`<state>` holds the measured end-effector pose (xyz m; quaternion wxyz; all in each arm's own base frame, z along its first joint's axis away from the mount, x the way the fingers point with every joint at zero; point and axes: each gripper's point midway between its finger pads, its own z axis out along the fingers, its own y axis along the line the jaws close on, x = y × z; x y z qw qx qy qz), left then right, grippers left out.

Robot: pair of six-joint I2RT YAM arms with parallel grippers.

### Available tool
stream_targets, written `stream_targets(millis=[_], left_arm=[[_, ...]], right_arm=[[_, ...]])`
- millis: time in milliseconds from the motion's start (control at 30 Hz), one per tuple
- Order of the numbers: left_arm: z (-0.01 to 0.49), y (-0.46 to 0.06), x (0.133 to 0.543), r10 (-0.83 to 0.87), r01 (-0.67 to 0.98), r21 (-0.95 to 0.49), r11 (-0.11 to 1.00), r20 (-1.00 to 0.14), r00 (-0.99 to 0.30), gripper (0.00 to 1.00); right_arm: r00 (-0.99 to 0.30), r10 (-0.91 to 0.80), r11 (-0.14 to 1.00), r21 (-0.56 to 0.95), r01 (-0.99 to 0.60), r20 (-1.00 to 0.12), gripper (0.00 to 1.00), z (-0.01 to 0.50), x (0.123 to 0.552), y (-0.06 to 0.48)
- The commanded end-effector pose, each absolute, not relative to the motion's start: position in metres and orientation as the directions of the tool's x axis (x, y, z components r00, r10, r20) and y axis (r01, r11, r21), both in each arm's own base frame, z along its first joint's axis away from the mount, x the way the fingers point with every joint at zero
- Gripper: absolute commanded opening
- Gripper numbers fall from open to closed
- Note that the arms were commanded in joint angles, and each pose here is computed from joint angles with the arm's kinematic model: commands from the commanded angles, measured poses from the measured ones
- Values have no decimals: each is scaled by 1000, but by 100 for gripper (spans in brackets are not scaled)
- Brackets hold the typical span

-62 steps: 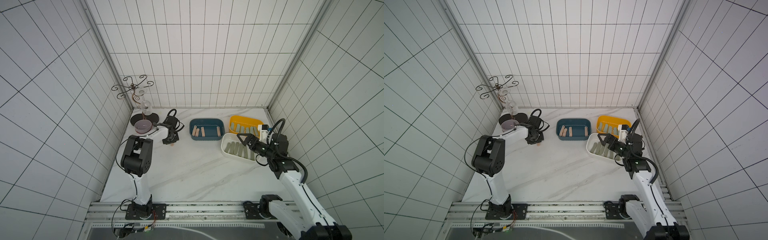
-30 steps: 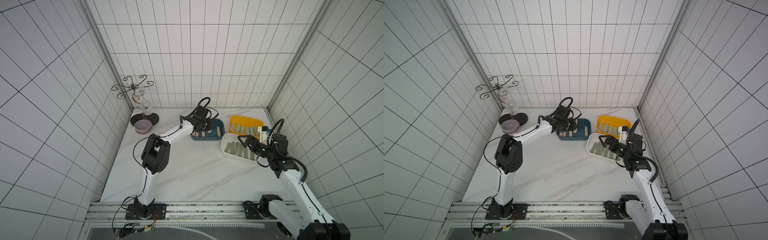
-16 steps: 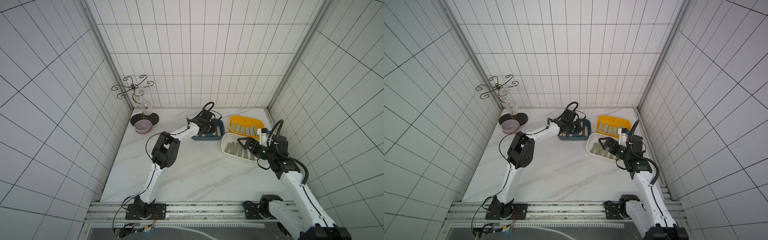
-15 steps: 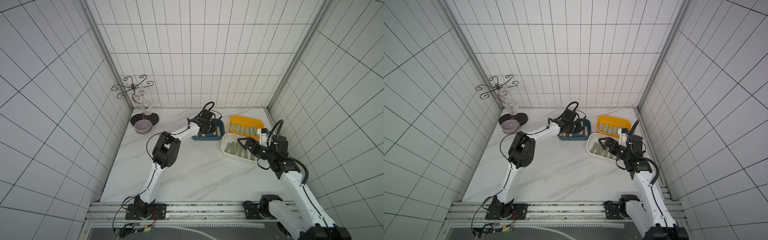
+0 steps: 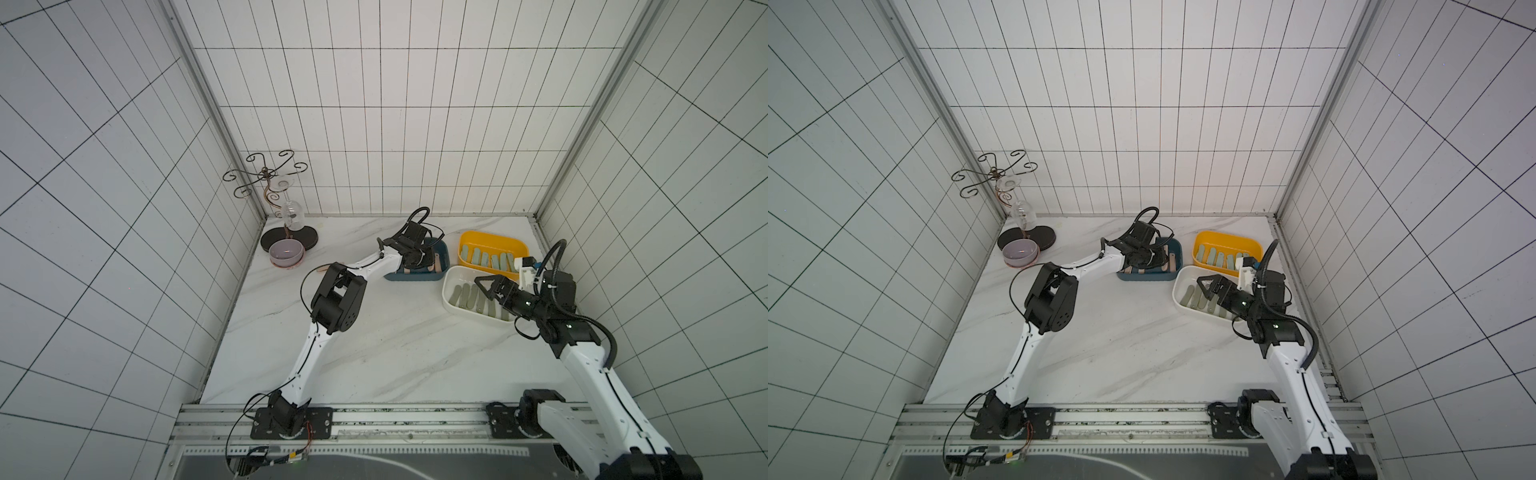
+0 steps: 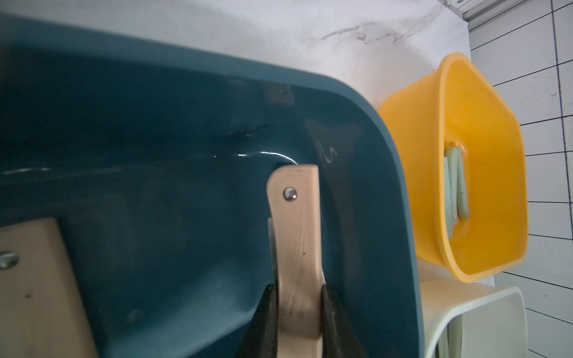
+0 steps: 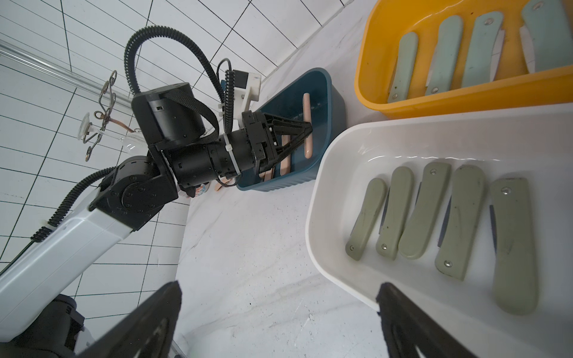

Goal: Place the fruit knives into the storage box by color
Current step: Place the fruit knife in the storage box, then pick up the fruit knife from the center of the board.

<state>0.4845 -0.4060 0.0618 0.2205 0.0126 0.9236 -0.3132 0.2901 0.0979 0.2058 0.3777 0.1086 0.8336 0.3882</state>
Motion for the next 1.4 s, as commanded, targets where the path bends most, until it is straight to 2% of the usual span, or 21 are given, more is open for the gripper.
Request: stream_targets(millis=[0,167,467,567,800,933,1067,1233,1367], left_arm=[[59,-410,492,-142,149,-589,794,-418,-897,22],[51,-410,493,-146,134,-593,794,-399,-905,25],[62,-410,495,-163,122,-624,772,-380,-910,39],[81,-413,494,-161,143,-643,752,-389,-907,44],[169,-402,491,-168,236,-647,725,-499,-850,60],[208,-361,494,-214,225,-620,752,-552,-806,65],[217,-293,503,-289,139,-598,789,-560,-776,71],[201,-193,514,-365,0,-551,835,-554,-749,80],[170,-134,518,-360,-91,-465,881,-530,-768,87]], right_arm=[[-653,471,686,712,-152,-593,100,229,293,94],[-649,471,684,712,-158,-597,100,232,292,95],[-636,478,680,713,-168,-606,100,241,293,95],[-626,482,679,713,-175,-613,100,248,294,94],[-607,490,680,710,-182,-625,100,256,294,93],[-599,499,672,716,-189,-626,100,261,295,93],[-586,508,668,718,-195,-631,100,263,296,92],[-586,526,649,736,-193,-617,100,257,295,93],[-587,541,631,752,-190,-602,100,251,294,95]])
